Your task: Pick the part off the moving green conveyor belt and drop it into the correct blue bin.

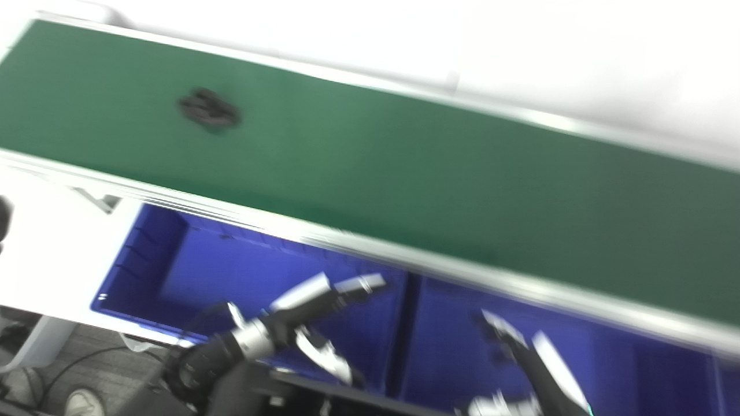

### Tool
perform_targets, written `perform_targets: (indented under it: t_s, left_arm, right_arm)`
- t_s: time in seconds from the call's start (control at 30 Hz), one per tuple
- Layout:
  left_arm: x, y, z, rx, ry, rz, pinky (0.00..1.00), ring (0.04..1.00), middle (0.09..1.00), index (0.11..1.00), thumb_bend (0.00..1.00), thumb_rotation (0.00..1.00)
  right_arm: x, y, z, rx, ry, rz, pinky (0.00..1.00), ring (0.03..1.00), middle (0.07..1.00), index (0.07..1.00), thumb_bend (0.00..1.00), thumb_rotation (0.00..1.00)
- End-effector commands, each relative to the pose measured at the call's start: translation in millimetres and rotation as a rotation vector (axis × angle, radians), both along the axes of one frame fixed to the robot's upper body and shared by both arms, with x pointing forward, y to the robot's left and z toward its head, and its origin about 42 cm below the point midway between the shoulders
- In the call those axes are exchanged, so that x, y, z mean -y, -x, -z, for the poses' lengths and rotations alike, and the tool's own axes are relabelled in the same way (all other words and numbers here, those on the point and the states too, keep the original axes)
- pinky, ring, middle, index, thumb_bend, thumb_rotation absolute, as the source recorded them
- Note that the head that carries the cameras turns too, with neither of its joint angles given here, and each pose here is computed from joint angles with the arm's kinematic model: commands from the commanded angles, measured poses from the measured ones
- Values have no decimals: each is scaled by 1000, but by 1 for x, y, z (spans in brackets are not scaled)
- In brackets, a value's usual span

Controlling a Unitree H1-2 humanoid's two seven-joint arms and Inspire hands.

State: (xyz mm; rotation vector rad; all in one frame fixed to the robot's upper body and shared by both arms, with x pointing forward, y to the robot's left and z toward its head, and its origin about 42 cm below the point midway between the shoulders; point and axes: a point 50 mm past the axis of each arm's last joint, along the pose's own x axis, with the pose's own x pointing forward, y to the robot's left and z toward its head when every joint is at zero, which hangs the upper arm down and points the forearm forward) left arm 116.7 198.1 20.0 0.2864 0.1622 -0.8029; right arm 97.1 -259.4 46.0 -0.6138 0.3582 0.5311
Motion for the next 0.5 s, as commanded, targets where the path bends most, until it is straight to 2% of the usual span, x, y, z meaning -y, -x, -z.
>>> perform_targets:
  t_s: [0.0,0.47]
  left_arm:
    - [4,-3,-4,57,22,2,914,950,956,926,918,260]
    - [7,-6,9,47,29,-2,883,935,942,907,935,238]
  right_arm:
    - [0,-1,-5,67,-35,-14,728,871,909,865,966,269]
    - [2,-4,11,71,-34,-20,704,857,893,857,991,278]
